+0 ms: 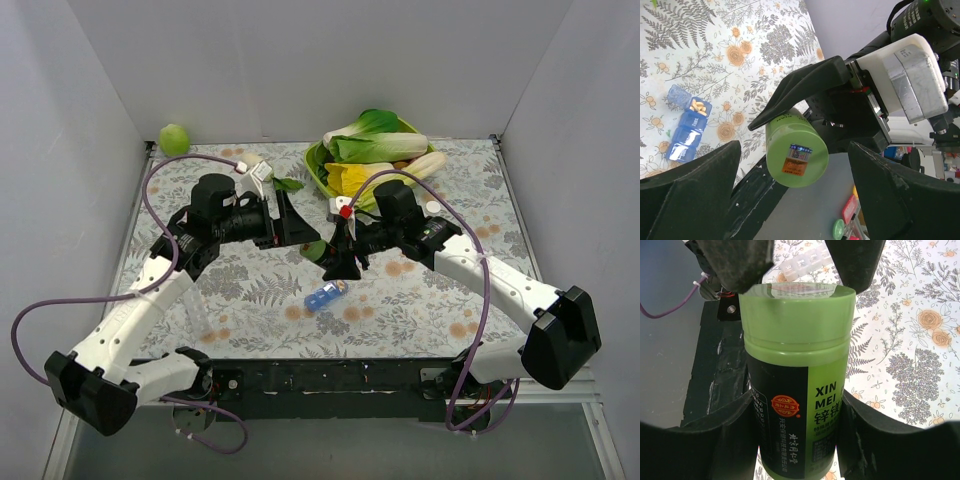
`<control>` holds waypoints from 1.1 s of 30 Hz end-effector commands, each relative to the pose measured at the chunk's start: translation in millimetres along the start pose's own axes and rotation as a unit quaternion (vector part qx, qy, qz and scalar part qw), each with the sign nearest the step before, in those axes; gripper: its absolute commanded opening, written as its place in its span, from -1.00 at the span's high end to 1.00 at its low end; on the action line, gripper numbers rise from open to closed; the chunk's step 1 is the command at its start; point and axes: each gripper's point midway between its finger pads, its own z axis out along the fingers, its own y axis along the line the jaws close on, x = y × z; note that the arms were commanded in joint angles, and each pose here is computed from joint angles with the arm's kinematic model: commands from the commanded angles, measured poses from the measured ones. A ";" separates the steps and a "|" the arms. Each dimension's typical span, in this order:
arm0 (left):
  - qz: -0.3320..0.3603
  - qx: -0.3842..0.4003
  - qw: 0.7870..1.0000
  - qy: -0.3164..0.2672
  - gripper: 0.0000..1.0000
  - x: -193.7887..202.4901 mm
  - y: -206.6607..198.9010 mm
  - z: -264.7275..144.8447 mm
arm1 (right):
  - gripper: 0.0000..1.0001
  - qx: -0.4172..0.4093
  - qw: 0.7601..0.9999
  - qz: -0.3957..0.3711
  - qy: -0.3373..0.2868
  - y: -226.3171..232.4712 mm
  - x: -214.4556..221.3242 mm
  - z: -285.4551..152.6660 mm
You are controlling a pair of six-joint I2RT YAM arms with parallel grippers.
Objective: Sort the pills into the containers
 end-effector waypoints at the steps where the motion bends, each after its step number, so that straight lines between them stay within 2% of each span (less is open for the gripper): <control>1: 0.007 0.029 0.999 0.016 -0.75 -1.0 -20.5 -3.3 | 0.97 0.005 0.999 -0.038 -0.023 -2.9 -19.2 -1.2; 4: 0.005 0.027 0.999 0.027 -0.71 2.0 -19.1 1.6 | 0.97 0.004 0.999 -0.036 -0.023 -3.8 -19.1 -0.3; 5: 0.006 0.025 0.999 0.030 -0.63 3.0 -18.7 2.7 | 0.97 0.005 0.999 -0.038 -0.023 -4.2 -20.3 -0.5; 11: 0.008 0.004 0.998 0.059 -0.41 14.5 -9.9 11.1 | 0.97 0.008 0.999 -0.036 -0.021 -6.0 -17.8 0.4; 12: 0.009 0.004 0.998 0.063 -0.21 16.0 -10.0 11.2 | 0.97 0.008 0.999 -0.037 -0.021 -5.7 -17.9 0.1; 14: 0.018 0.006 0.997 0.069 -0.04 17.1 -10.3 10.9 | 0.97 0.008 0.999 -0.036 -0.019 -6.1 -16.5 0.5; 15: 0.022 0.011 0.997 0.072 0.30 17.9 -11.6 10.7 | 0.97 0.008 0.999 -0.035 -0.018 -6.4 -15.5 0.9; 16: 0.028 0.018 0.997 0.076 0.55 18.9 -14.2 9.9 | 0.97 0.009 0.999 -0.036 -0.018 -6.4 -15.8 0.6; 18: 0.053 0.033 0.995 0.080 0.75 20.7 -17.9 6.6 | 0.97 0.008 0.999 -0.035 -0.019 -6.6 -15.8 0.6; 19: 0.064 0.040 0.994 0.082 0.94 21.7 -20.2 4.5 | 0.97 0.007 0.999 -0.034 -0.019 -6.1 -15.7 1.2; 20: 0.076 0.038 0.993 0.081 1.00 23.1 -18.2 3.0 | 0.93 0.004 0.999 -0.034 -0.020 -5.8 -16.1 1.6; 22: 0.085 0.027 0.993 0.081 1.00 25.8 -14.9 -2.1 | 0.69 0.003 0.999 -0.033 -0.021 -5.6 -15.7 2.1; 23: 0.086 0.019 0.993 0.081 1.00 25.7 -11.8 -2.5 | 0.41 -0.002 0.999 -0.032 -0.021 -4.6 -14.6 3.0; 25: 0.074 0.010 0.993 0.088 1.00 28.3 -8.8 -2.8 | 0.07 -0.005 0.999 -0.033 -0.024 -3.3 -15.9 2.8; 26: 0.069 0.004 0.994 0.088 1.00 28.4 -6.3 -2.2 | -0.29 -0.007 0.999 -0.034 -0.024 -2.7 -15.3 3.1; 28: 0.053 -0.009 0.995 0.086 1.00 28.4 -1.0 -3.2 | -0.58 -0.005 0.999 -0.037 -0.026 -3.5 -16.3 3.0; 29: 0.049 -0.017 0.995 0.083 1.00 27.5 3.0 -3.8 | -0.83 -0.004 0.999 -0.038 -0.025 -4.1 -15.6 3.1; 33: 0.022 -0.063 0.996 0.051 1.00 17.3 28.3 -13.9 | -0.87 0.002 0.998 -0.057 -0.016 -6.1 -10.9 1.8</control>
